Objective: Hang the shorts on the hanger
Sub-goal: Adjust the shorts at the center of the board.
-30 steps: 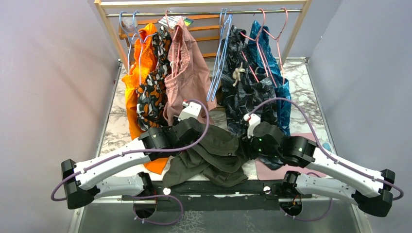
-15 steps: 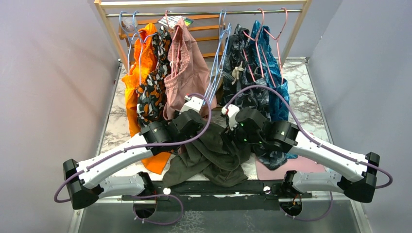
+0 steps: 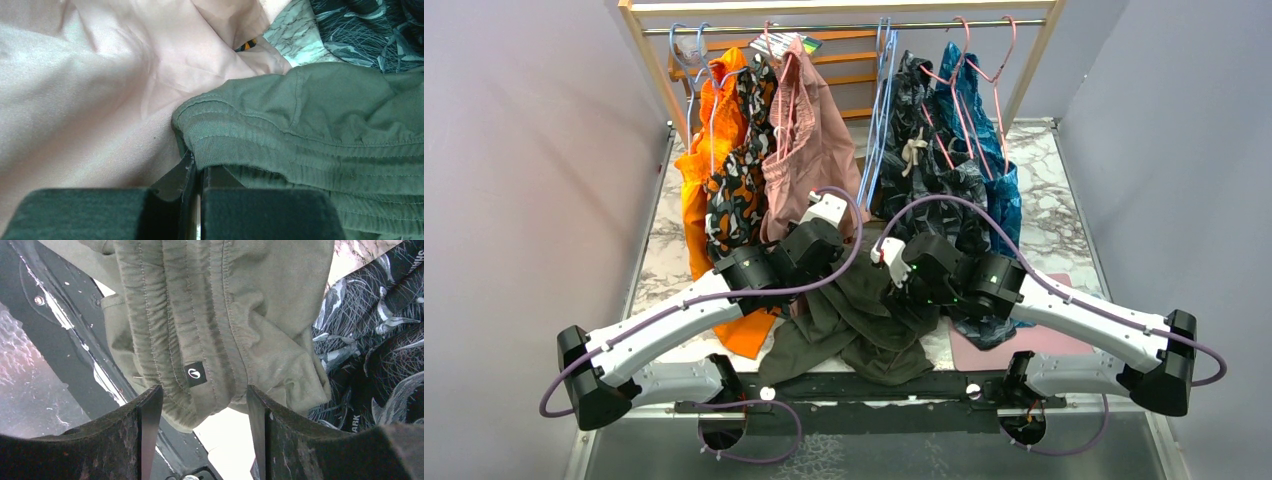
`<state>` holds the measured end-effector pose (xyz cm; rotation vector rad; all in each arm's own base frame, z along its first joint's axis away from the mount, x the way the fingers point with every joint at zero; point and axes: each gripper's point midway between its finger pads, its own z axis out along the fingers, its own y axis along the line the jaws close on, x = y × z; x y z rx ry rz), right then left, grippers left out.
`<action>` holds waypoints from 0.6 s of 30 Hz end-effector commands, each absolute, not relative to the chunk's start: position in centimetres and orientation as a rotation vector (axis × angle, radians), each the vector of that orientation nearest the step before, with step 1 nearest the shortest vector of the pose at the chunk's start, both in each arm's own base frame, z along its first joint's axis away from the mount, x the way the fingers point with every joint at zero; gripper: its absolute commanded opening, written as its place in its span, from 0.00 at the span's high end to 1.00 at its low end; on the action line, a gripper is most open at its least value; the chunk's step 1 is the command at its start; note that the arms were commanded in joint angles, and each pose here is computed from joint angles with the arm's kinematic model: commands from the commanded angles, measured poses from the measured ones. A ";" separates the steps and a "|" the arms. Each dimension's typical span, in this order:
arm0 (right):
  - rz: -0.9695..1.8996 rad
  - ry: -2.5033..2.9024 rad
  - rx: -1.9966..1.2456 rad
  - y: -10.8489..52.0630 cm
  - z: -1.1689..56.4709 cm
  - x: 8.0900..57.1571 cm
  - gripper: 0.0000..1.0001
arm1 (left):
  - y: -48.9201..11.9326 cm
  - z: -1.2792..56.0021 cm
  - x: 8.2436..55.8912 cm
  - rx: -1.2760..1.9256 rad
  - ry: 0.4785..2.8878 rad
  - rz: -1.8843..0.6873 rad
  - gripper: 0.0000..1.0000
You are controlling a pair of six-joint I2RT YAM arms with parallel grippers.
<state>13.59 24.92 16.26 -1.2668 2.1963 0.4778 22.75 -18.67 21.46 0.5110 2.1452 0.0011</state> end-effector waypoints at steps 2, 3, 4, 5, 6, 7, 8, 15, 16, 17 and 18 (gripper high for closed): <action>0.468 2.132 -1.324 25.6 16.0 13.8 0.36 | -19.3 22.9 23.0 0.498 2.107 -0.061 1.00; 0.458 2.127 -1.329 25.6 15.9 13.9 0.36 | -19.3 23.0 23.0 0.498 2.106 -0.063 1.00; 0.453 2.121 -1.335 25.7 15.9 13.9 0.36 | -19.3 23.0 22.9 0.499 2.104 -0.064 1.00; 0.450 2.113 -1.345 25.7 15.8 13.9 0.36 | -19.2 23.0 23.0 0.497 2.102 -0.065 1.00; 0.446 2.104 -1.351 25.8 15.7 13.9 0.37 | -19.2 23.0 22.9 0.498 2.101 -0.066 1.00; 0.438 2.106 -1.348 25.8 15.5 14.0 0.37 | -19.2 23.0 22.9 0.500 2.102 -0.066 1.00; 0.428 2.108 -1.343 25.8 15.4 14.2 0.38 | -19.2 23.0 22.9 0.503 2.102 -0.068 1.00; 0.378 2.113 -1.374 26.3 14.2 14.9 0.41 | -19.2 23.3 22.7 0.505 2.094 -0.086 1.00; 0.367 2.109 -1.381 26.3 14.1 14.9 0.41 | -19.1 23.3 22.7 0.506 2.092 -0.086 1.00; 0.353 2.105 -1.388 26.3 14.0 15.0 0.41 | -19.1 23.4 22.7 0.505 2.091 -0.089 1.00; 0.335 2.102 -1.396 26.3 13.9 15.1 0.41 | -19.1 23.5 22.7 0.504 2.089 -0.091 1.00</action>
